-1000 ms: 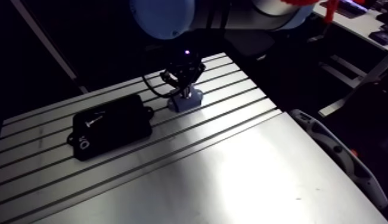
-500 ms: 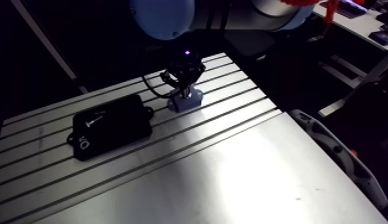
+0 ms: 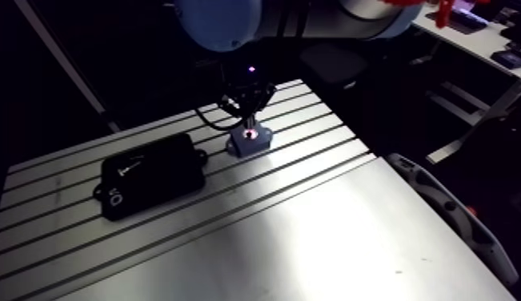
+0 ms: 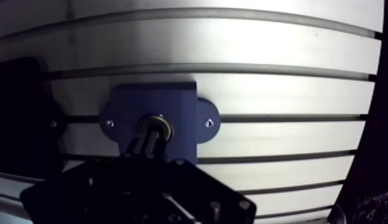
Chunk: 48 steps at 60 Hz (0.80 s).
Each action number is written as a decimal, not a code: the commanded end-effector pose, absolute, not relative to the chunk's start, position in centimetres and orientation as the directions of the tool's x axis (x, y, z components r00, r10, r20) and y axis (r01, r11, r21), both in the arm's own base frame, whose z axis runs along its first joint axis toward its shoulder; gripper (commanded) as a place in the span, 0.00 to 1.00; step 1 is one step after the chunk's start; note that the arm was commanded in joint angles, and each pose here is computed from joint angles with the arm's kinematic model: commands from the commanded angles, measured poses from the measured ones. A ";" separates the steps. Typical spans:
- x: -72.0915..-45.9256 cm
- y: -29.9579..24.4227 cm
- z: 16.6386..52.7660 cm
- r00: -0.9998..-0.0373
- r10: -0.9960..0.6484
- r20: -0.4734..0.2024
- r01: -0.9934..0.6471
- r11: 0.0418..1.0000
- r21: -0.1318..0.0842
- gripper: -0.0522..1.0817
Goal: Pick up the bearing and press it into the housing until flush.
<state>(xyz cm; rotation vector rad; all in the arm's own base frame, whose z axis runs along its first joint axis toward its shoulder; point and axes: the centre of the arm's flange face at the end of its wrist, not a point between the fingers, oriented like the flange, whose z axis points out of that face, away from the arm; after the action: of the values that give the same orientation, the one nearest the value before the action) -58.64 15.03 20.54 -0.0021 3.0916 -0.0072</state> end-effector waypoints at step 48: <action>-55.1 4.3 42.5 -0.997 -0.020 -0.072 -0.022 1.000 0.015 0.05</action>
<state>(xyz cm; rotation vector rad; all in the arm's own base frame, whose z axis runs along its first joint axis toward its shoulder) -56.20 11.32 33.06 -0.0035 3.0309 -0.0004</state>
